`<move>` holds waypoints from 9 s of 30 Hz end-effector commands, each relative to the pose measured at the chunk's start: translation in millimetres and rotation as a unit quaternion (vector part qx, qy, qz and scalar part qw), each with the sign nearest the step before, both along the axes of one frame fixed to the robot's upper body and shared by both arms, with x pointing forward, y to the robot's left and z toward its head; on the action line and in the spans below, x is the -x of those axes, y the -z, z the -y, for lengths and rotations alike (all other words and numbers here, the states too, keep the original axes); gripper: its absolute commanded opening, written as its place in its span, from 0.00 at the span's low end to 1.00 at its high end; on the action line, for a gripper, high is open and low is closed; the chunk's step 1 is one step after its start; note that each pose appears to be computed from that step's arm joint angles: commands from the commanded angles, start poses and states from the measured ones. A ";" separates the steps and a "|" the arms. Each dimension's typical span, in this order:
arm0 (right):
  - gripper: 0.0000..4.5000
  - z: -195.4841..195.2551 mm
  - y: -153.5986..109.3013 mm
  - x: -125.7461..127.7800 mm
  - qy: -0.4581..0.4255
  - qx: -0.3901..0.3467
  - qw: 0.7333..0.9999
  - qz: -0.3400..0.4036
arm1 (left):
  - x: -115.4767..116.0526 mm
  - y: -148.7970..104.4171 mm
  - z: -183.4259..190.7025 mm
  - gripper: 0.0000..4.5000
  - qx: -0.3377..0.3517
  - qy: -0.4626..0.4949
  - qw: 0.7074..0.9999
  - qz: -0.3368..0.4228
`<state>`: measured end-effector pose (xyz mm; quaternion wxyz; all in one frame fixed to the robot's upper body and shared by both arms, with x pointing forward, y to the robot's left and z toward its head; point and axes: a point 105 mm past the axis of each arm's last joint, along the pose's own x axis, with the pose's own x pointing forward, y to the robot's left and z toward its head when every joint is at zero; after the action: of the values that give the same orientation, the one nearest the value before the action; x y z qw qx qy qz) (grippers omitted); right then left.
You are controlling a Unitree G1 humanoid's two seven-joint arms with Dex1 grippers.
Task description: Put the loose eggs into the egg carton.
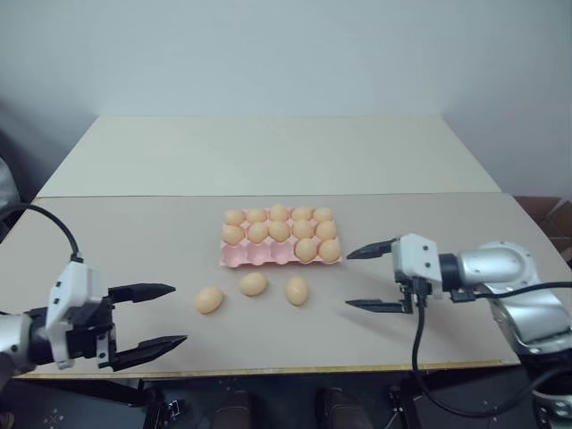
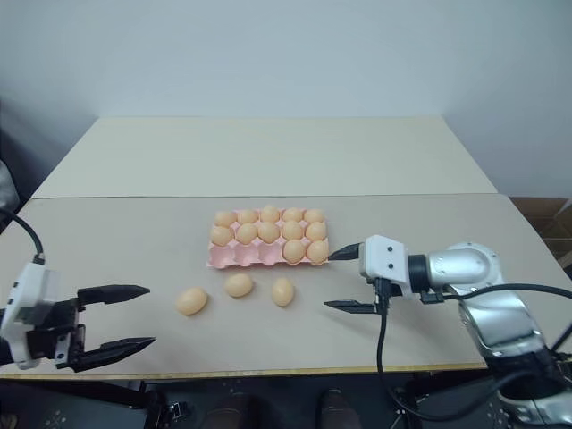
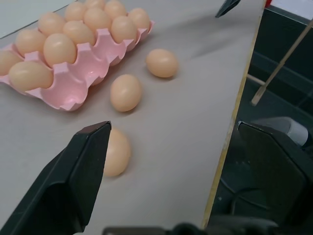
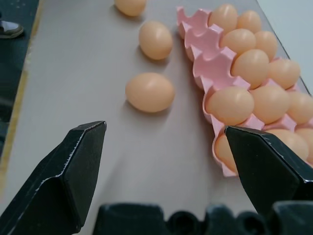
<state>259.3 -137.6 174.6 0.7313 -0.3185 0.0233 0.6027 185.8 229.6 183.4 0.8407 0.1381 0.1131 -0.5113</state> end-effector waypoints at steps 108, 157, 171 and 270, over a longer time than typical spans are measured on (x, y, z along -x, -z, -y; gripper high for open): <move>0.99 -78.4 -14.1 -20.5 -0.063 -0.063 0.993 0.081 | 10.2 -0.2 -47.3 1.00 0.007 -0.134 0.989 0.054; 0.99 -0.5 -8.6 10.5 0.044 0.029 0.998 0.024 | -76.8 89.7 22.7 1.00 -0.020 -0.134 0.990 0.038; 1.00 -0.2 -6.5 6.8 0.068 0.025 0.997 0.028 | -92.8 94.5 31.8 0.65 -0.028 -0.126 0.991 0.032; 1.00 23.7 -15.1 23.1 0.118 0.041 0.991 0.047 | -93.7 62.7 56.7 1.00 0.021 0.035 0.997 0.069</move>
<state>237.5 -165.4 182.3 0.7867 -0.3586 0.0708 0.4974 272.5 176.1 119.1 0.8297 0.1392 0.0484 -0.5383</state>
